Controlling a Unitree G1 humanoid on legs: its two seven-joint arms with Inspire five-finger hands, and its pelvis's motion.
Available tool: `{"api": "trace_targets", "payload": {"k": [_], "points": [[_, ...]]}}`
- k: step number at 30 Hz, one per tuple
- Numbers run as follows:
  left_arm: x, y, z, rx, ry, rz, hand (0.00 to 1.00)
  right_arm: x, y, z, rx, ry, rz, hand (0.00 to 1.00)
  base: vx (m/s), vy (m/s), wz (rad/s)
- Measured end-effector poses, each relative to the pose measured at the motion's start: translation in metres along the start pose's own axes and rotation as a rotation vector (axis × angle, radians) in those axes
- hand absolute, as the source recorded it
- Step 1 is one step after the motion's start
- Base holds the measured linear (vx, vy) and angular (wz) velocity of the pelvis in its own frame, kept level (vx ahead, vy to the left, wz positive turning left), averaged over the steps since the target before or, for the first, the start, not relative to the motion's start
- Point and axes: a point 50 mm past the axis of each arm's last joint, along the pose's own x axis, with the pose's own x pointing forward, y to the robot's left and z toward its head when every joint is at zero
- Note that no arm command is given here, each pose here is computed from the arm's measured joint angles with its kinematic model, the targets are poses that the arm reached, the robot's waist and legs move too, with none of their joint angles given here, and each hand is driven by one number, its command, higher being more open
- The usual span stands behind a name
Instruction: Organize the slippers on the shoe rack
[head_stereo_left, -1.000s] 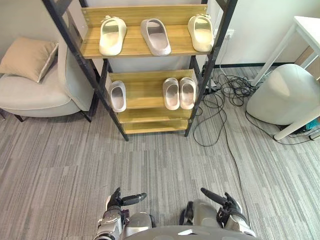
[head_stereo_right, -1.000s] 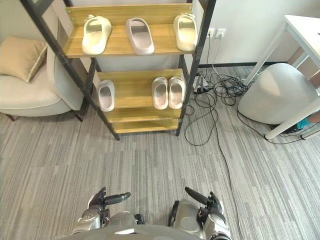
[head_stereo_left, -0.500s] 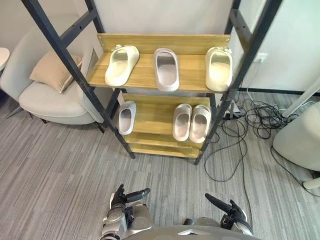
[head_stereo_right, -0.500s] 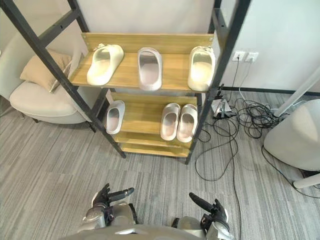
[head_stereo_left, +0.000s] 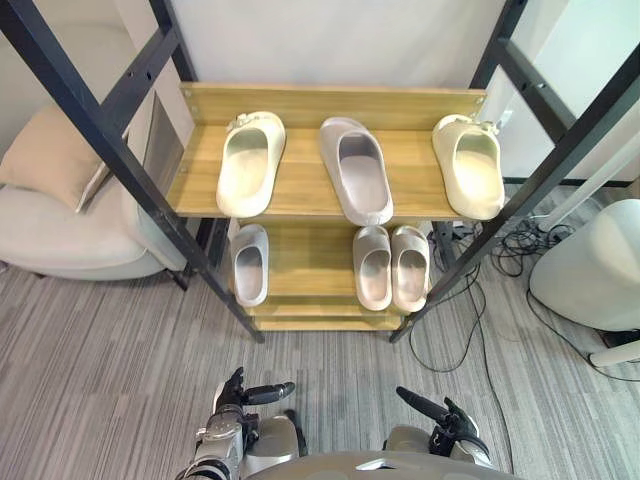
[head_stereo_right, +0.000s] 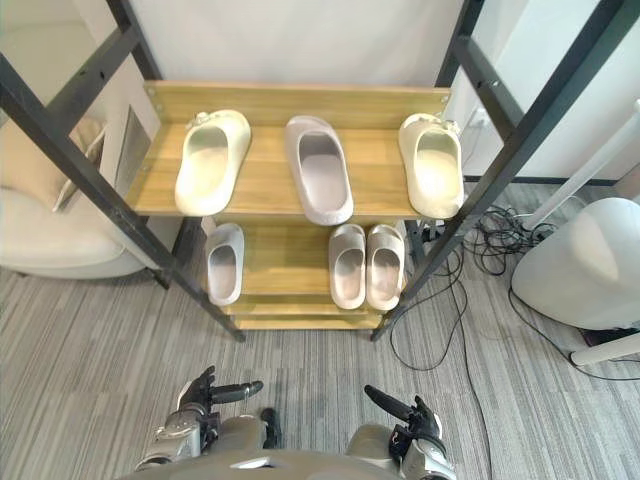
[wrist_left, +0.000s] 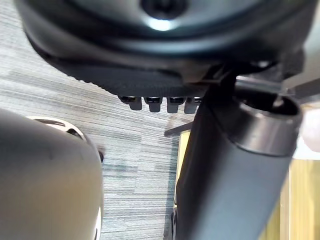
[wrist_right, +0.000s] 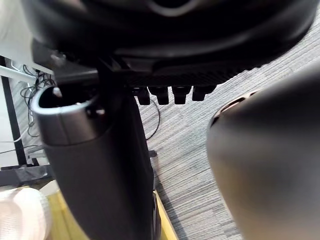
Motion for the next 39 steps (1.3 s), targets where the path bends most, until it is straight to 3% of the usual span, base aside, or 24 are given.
{"api": "trace_targets", "payload": {"k": [17,24,31,39], "points": [[-0.006,-0.009,-0.021,-0.054,0.066,-0.018,1.0,-0.002,-0.005,-0.011,-0.012,0.031,-0.017,1.0,0.11,-0.074,0.19],[-0.005,-0.01,-0.018,0.017,0.053,-0.037,1.0,-0.002,0.007,-0.005,-0.196,-0.003,0.063,1.0,-0.03,0.071,0.11],[-0.004,-0.014,-0.011,0.085,0.02,-0.062,1.0,-0.01,0.058,0.007,-0.734,-0.141,0.334,1.0,-0.07,0.024,0.12],[-0.003,-0.015,-0.003,0.101,-0.016,-0.063,1.0,-0.055,0.152,0.004,-1.071,-0.335,0.798,1.0,-0.03,-0.015,0.08]]}}
